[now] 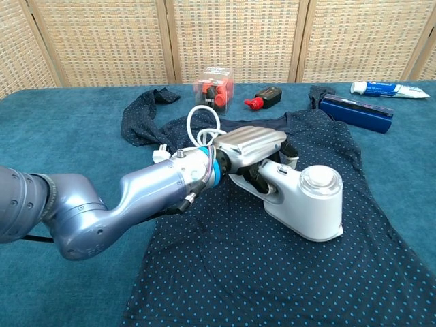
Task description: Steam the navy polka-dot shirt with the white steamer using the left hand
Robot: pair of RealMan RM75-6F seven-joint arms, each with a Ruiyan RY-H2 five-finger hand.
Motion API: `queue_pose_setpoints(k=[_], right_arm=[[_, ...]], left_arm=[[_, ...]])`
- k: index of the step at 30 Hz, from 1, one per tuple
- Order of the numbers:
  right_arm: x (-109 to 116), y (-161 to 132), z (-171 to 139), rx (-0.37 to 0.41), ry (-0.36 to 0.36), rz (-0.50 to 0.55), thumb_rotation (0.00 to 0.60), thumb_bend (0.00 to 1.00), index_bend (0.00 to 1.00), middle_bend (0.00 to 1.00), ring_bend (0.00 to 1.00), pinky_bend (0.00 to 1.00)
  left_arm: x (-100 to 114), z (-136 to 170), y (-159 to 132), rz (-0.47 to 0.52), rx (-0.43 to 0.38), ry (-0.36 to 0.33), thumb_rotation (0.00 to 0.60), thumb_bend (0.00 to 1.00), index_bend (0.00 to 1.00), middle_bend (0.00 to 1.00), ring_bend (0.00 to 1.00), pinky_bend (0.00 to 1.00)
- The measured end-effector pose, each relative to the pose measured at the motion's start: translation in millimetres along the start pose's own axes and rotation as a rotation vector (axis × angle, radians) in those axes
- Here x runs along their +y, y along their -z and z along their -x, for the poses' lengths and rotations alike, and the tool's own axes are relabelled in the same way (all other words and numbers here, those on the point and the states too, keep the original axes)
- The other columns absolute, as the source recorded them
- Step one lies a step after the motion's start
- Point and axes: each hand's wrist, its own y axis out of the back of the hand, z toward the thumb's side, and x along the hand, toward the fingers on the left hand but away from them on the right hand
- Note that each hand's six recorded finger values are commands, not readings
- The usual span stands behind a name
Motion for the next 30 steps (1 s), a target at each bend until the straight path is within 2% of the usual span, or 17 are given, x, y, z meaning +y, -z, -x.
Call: queue_pose_setpoints(k=[5, 12, 18, 24, 30], right_arm=[[-1, -1, 0, 0.002, -0.002, -0.003, 0.6, 0.0, 0.02, 0.0, 0.0, 0.0], [-3, -4, 0, 0.008, -0.003, -0.009, 0.6, 0.0, 0.02, 0.0, 0.0, 0.0], [-2, -4, 0, 0.006, 0.0, -0.008, 0.6, 0.0, 0.02, 0.0, 0.0, 0.0], [-1, -6, -1, 0.012, 0.005, -0.006, 0.6, 0.0, 0.02, 0.0, 0.0, 0.0], [0, -7, -2, 0.016, 0.006, -0.004, 0.6, 0.0, 0.02, 0.0, 0.0, 0.0]], left_arm=[[-1, 10, 4, -0.055, -0.051, 0.039, 0.6, 0.84, 1.0, 0.98, 0.91, 1.0], [8, 24, 1, -0.108, -0.128, 0.061, 0.6, 0.84, 1.0, 0.98, 0.91, 1.0], [9, 41, -1, -0.164, -0.176, 0.122, 0.6, 0.84, 1.0, 0.98, 0.91, 1.0], [11, 63, 2, -0.244, -0.203, 0.181, 0.6, 0.84, 1.0, 0.98, 0.91, 1.0], [11, 77, 11, -0.266, -0.177, 0.209, 0.6, 0.84, 1.0, 0.98, 0.91, 1.0]])
